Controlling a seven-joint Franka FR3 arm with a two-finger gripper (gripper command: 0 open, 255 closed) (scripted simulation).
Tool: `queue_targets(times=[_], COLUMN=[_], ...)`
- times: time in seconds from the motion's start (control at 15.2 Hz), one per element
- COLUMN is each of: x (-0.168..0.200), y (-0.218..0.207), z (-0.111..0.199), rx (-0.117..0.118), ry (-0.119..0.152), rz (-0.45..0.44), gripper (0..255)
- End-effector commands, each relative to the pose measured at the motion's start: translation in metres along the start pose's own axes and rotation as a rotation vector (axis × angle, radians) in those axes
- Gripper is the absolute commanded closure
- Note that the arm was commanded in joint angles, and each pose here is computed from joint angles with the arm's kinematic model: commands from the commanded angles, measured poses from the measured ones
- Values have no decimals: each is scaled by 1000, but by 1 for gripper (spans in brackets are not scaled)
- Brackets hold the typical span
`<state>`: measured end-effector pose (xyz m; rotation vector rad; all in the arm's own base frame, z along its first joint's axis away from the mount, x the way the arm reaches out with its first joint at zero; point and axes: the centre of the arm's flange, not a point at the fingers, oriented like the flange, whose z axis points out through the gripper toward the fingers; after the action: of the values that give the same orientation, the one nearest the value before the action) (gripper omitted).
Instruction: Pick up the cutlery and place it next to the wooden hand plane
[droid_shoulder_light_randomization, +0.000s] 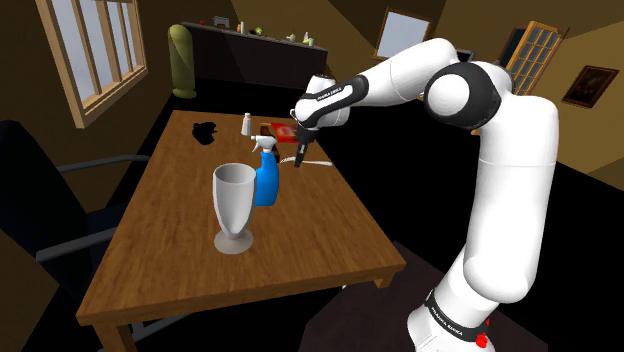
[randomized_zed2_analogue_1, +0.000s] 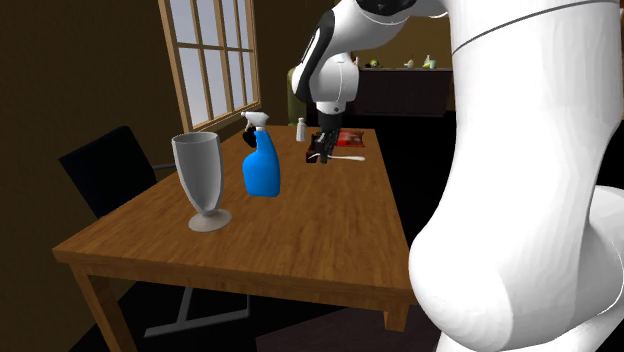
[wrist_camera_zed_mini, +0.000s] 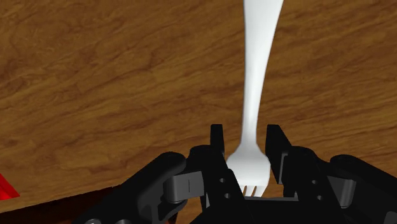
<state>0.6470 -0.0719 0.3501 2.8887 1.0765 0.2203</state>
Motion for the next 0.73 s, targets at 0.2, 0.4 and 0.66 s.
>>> queue_targets(times=[0.2, 0.4, 0.66], x=[-3, -4, -4], y=[-2, -3, -3], z=[26, 37, 37], rx=[-1, -1, -1], ry=[1, 1, 1], rz=[0, 0, 0], gripper=[255, 255, 255])
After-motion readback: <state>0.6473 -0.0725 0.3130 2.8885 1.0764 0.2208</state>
